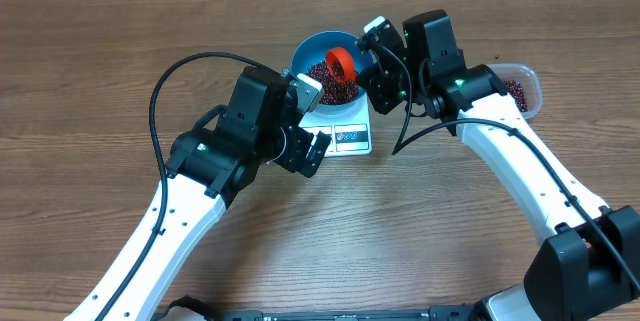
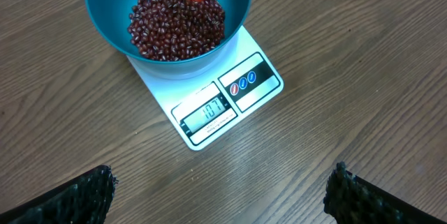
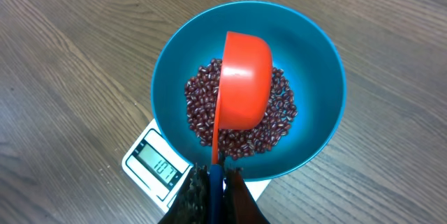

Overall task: Scoop item into bowl and weigh 150g on scale
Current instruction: 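Hold the scoop tipped over the bowl and shake out beans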

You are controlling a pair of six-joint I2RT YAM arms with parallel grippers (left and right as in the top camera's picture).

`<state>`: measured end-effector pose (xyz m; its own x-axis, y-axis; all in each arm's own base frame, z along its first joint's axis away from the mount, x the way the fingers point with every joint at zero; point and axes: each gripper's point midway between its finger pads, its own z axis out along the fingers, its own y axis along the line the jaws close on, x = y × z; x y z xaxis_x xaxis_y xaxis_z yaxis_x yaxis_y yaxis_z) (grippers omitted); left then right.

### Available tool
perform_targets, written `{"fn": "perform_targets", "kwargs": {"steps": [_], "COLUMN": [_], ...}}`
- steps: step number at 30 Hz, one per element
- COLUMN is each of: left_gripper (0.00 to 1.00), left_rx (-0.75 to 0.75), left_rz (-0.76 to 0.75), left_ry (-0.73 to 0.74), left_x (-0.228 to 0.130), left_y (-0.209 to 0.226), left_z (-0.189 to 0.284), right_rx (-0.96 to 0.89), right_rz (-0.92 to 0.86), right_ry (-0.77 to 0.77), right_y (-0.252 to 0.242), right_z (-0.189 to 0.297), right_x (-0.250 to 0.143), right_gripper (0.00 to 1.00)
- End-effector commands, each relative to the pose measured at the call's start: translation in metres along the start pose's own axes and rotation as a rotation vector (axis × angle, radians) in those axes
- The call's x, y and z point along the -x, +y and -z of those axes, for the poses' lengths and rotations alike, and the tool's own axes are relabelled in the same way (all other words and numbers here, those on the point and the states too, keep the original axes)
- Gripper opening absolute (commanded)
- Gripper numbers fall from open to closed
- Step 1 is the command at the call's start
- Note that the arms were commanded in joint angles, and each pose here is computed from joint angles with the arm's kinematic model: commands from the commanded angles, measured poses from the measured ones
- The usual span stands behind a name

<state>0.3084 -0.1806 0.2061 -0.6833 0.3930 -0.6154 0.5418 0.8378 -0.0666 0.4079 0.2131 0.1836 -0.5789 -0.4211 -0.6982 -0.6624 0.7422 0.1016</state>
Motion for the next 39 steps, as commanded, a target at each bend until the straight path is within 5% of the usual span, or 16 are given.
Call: {"fn": "perform_targets", "kwargs": {"steps": [1, 20, 24, 28, 31, 34, 39], "left_gripper": [1.00, 1.00, 1.00, 1.00, 1.00, 1.00, 1.00], "left_rx": [-0.007, -0.007, -0.007, -0.007, -0.007, -0.007, -0.007], "left_rz": [-0.018, -0.017, -0.017, -0.018, -0.017, -0.017, -0.017], "left_ry": [-0.012, -0.012, -0.012, -0.012, -0.012, -0.012, -0.012], "left_x": [0.002, 0.002, 0.002, 0.002, 0.002, 0.002, 0.002], "left_y": [-0.001, -0.001, -0.001, -0.001, -0.001, -0.001, -0.001], "left_z": [0.003, 0.003, 0.003, 0.003, 0.003, 0.003, 0.003], "right_rx": [-0.126, 0.005, -0.091, -0.006, -0.128, -0.002, -0.098], "right_rz": [-0.057, 0.142, 0.049, 0.211, 0.091, 0.264, 0.158], "right_ry": [-0.070, -0.032, -0.039, -0.018, -0.030, -0.006, -0.018], "right_y": [-0.018, 0.014, -0.002, 0.015, -0.006, 0.018, 0.002], "right_z": [0.018, 0.014, 0.014, 0.013, 0.014, 0.012, 0.013], "right_x": [0.025, 0.017, 0.020, 0.014, 0.020, 0.012, 0.018], "right_gripper": [0.04, 0.04, 0.04, 0.04, 0.04, 0.04, 0.03]}}
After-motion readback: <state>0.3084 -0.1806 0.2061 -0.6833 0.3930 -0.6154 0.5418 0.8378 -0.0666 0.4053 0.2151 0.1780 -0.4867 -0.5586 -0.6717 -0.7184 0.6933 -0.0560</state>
